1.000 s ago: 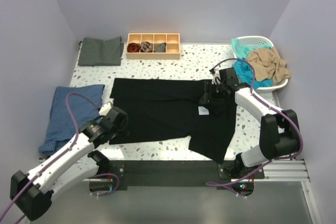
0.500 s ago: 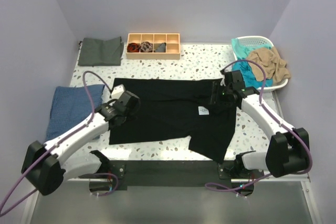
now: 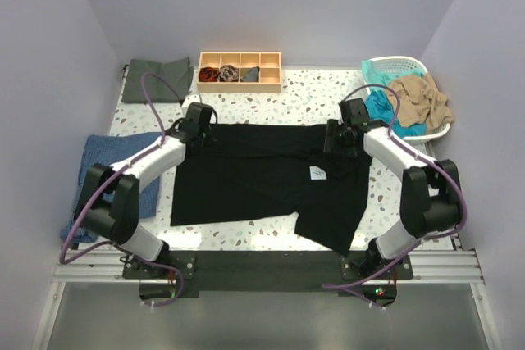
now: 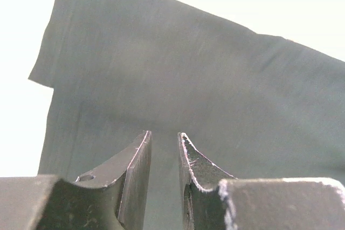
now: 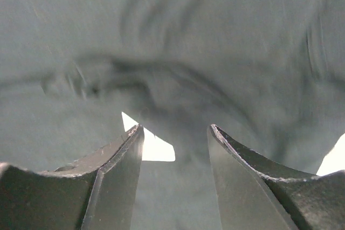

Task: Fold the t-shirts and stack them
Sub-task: Fold the tshirt

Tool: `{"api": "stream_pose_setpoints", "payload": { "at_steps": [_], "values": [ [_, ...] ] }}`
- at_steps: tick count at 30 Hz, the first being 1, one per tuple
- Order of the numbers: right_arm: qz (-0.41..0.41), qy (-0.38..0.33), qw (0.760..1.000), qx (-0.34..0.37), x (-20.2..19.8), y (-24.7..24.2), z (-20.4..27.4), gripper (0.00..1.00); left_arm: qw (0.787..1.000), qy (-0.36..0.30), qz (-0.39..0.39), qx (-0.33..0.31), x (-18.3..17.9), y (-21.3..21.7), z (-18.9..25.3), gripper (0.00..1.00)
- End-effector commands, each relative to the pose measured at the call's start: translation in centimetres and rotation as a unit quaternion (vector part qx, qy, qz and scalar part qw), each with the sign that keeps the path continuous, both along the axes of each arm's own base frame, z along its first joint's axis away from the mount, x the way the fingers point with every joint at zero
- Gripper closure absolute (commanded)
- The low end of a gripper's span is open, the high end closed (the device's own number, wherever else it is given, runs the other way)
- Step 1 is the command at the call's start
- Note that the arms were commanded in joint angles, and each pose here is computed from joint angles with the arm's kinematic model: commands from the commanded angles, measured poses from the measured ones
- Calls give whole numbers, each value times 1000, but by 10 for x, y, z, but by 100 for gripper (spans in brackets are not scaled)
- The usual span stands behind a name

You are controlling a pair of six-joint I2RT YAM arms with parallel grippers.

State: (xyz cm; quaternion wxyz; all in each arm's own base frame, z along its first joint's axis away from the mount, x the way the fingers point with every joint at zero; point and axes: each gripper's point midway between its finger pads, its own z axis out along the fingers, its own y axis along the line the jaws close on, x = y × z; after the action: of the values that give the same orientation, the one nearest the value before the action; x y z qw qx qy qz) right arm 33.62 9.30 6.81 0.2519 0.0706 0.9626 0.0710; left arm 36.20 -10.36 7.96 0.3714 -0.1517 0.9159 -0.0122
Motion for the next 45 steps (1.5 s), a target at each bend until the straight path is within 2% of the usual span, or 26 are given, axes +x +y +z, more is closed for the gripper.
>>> {"api": "stream_pose_setpoints", "payload": {
  "at_steps": [1, 7, 10, 16, 18, 22, 26, 30, 33, 38, 45],
  "values": [
    [9, -56, 998, 12, 50, 10, 19, 45, 997, -65, -29, 2, 53, -11, 26, 69],
    [19, -27, 999, 28, 75, 24, -11, 45, 999, -39, -35, -6, 76, -16, -8, 69],
    [4, -2, 1000, 10, 77, 18, -28, 45, 999, -17, -31, -16, 81, -13, -28, 69],
    [0, -3, 1000, -2, 103, 18, -41, 45, 999, 16, -19, -28, 93, -1, -67, 69],
    [1, 20, 1000, -4, 107, 18, -59, 45, 999, 26, -7, -20, 103, 8, -77, 69],
    [7, 18, 1000, -7, 134, 21, -58, 45, 998, 37, 8, -41, 119, 30, -87, 69],
    [29, -5, 999, 24, 153, 31, -48, 45, 998, 27, -18, -56, 125, 24, -83, 69],
    [63, -54, 995, 57, 166, 46, -17, 44, 995, -27, -51, -79, 134, 11, -53, 69],
    [88, -50, 992, 77, 164, 56, -11, 44, 994, -45, -61, -82, 135, 9, -37, 69],
    [111, -27, 989, 99, 151, 66, -9, 44, 991, -57, -80, -92, 133, -4, -19, 69],
    [131, -9, 987, 90, 121, 69, -7, 44, 989, -66, -91, -91, 131, -13, -6, 69]
  ]
}}
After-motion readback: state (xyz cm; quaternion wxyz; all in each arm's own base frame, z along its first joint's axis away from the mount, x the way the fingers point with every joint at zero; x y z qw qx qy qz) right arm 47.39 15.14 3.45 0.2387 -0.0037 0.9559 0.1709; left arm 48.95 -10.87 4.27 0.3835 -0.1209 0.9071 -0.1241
